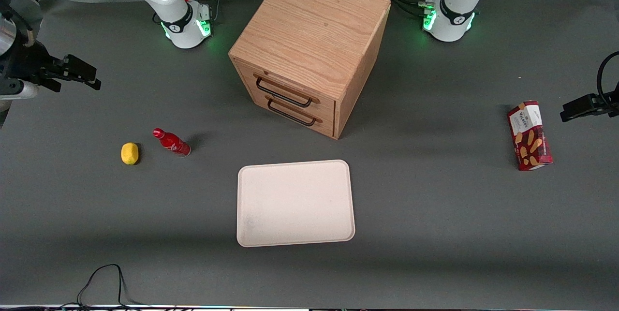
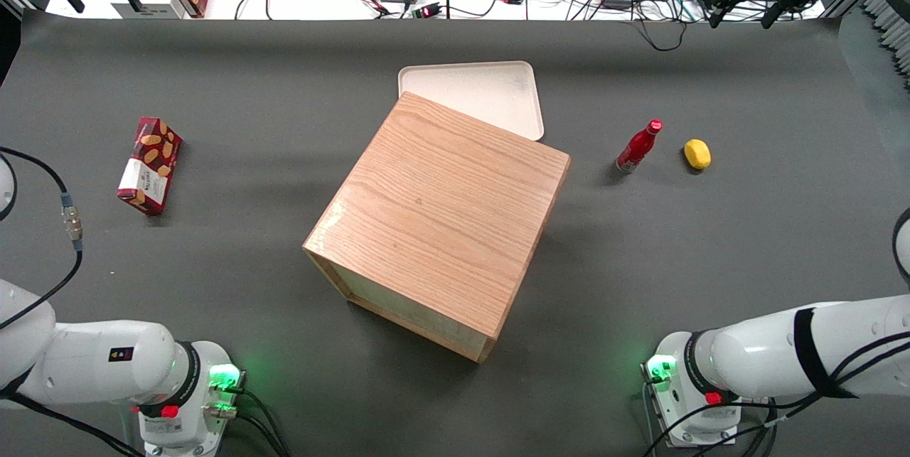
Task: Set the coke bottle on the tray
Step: 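Move the right gripper down toward the red Coca-Cola bottle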
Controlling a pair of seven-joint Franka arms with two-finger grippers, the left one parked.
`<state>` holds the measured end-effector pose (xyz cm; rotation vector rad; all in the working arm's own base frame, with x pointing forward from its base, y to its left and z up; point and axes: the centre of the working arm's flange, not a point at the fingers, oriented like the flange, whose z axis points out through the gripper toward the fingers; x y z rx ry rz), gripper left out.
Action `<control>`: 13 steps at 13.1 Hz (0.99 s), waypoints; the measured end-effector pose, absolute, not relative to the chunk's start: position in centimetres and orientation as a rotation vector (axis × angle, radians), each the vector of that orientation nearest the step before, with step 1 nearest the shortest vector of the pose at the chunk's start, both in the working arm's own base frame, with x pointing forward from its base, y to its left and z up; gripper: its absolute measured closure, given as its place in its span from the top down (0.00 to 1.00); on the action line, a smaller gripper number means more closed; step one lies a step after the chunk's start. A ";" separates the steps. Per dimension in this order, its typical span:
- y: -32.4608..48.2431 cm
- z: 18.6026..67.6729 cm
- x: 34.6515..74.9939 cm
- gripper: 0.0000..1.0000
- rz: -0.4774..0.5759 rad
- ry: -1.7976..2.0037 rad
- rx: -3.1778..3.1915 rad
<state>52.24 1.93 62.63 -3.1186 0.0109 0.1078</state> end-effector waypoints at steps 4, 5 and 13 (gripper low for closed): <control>2.1 62.2 52.6 1.00 0.128 0.010 -3.121; 2.2 62.2 52.6 1.00 0.128 0.008 -3.121; 3.6 52.0 54.6 1.00 0.148 -0.019 -3.129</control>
